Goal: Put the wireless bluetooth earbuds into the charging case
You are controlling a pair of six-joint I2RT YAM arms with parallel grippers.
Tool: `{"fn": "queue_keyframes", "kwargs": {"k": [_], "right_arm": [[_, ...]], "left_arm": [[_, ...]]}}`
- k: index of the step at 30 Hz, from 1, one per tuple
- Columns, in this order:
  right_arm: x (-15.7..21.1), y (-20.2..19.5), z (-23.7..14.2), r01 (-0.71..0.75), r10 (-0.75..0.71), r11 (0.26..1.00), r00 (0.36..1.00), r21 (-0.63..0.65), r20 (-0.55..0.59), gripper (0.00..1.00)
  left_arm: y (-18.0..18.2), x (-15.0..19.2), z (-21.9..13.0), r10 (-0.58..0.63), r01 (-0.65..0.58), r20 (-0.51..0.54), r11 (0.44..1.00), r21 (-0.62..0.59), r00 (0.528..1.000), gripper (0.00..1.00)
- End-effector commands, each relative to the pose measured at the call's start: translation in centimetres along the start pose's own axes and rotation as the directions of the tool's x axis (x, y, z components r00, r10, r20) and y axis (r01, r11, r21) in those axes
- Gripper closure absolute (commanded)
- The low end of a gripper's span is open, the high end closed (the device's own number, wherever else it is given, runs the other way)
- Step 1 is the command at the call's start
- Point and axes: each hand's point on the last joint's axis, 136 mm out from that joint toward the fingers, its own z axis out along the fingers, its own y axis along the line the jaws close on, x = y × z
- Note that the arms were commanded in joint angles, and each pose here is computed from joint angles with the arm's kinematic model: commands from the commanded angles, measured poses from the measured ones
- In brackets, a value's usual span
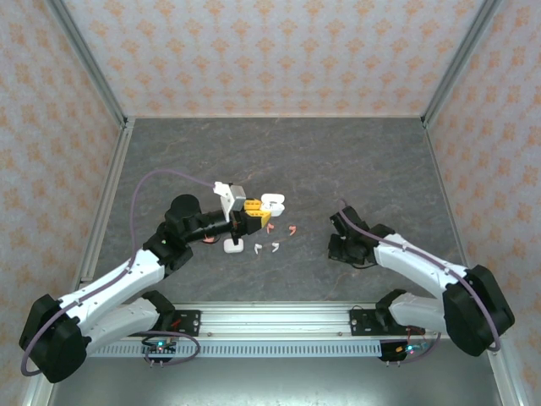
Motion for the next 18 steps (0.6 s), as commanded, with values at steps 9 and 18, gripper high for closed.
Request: {"fn": "queue_keyframes", "kwargs": {"k": [9,18], "right_arm": [[-8.3,9.5,-13.1,0.484,-0.363,0.861,0.8,-0.155,0.478,0.85],[-10.2,16.0,-22.6,0.753,-0.47,0.652,0.498,-0.095,0.729,0.85]], "left_arm": [[0.2,-2.5,1.4,-0.079,0.077,0.061,0.996,0.033,0.995,1.0],[-0.6,-3.7,1.5,-0.081,0.075,0.085,0.994,0.079,0.993,1.0]]}}
